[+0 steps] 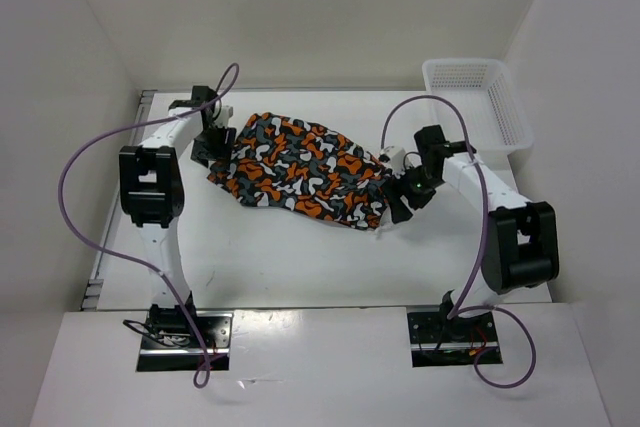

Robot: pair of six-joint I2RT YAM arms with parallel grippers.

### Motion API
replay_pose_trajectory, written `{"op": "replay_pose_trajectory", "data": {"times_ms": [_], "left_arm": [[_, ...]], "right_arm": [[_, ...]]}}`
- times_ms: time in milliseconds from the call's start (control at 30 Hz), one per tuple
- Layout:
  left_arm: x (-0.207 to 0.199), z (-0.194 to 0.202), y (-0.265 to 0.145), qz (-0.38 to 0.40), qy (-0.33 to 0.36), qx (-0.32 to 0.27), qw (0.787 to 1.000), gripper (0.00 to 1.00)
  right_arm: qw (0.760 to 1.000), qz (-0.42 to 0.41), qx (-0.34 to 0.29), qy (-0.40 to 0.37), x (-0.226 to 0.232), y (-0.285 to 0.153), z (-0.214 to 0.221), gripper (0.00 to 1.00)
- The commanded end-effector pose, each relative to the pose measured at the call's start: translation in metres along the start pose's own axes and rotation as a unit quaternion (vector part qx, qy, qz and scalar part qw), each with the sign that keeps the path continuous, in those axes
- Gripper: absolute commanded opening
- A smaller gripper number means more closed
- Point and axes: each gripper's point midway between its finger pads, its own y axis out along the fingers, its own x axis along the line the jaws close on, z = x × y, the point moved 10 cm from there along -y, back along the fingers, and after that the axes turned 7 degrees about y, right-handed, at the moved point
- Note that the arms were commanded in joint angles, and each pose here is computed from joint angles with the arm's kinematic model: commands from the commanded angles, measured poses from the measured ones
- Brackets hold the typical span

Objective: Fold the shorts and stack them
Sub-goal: Fold the shorts

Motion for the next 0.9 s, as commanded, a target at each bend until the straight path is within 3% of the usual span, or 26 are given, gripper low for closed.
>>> {"op": "replay_pose_trajectory", "data": {"times_ms": [0, 200, 233, 267, 300, 400, 567, 600, 633, 700, 833, 867], "left_arm": [[0.003, 0.0, 0.011, 0.0, -0.001, 0.001, 1.0, 0.67], [-0.016, 0.023, 0.009, 0.072, 0.0, 0.021, 0.997, 0.44], [-0.017, 0.028, 0.009, 0.078, 0.0, 0.027, 0.997, 0.38], [-0.019, 0.034, 0.004, 0.084, -0.001, 0.031, 0.996, 0.18], [-0.021, 0.04, 0.002, 0.086, -0.002, 0.04, 0.996, 0.12], [-0.025, 0.066, -0.013, 0.085, -0.004, 0.063, 0.994, 0.04], [-0.036, 0.119, -0.054, 0.05, 0.008, 0.089, 0.995, 0.04], [-0.043, 0.14, -0.054, 0.043, 0.018, 0.121, 0.992, 0.06], [-0.044, 0.149, -0.057, 0.045, 0.018, 0.129, 0.991, 0.09], [-0.047, 0.167, -0.066, 0.028, 0.027, 0.147, 0.988, 0.34], [-0.045, 0.167, -0.093, 0.009, 0.029, 0.134, 0.99, 0.45], [-0.043, 0.155, -0.112, 0.002, 0.029, 0.092, 0.995, 0.48]], "right_arm": [[0.998, 0.034, -0.052, 0.008, -0.01, -0.034, -0.013, 0.8], [0.99, 0.05, -0.122, 0.059, -0.03, -0.051, -0.025, 0.75], [0.988, 0.055, -0.133, 0.059, -0.032, -0.051, -0.028, 0.75], [0.987, 0.057, -0.14, 0.062, -0.033, -0.051, -0.031, 0.73], [0.984, 0.06, -0.147, 0.076, -0.037, -0.052, -0.033, 0.72], [0.98, 0.057, -0.173, 0.086, -0.039, -0.051, -0.043, 0.71], [0.964, 0.041, -0.231, 0.125, -0.04, -0.057, -0.06, 0.67], [0.962, 0.035, -0.238, 0.128, -0.04, -0.057, -0.063, 0.67], [0.958, 0.021, -0.247, 0.141, -0.038, -0.058, -0.066, 0.67], [0.952, 0.022, -0.267, 0.151, -0.039, -0.059, -0.072, 0.67], [0.948, 0.051, -0.279, 0.146, -0.045, -0.064, -0.091, 0.67], [0.949, 0.062, -0.272, 0.149, -0.048, -0.06, -0.095, 0.67]]}}
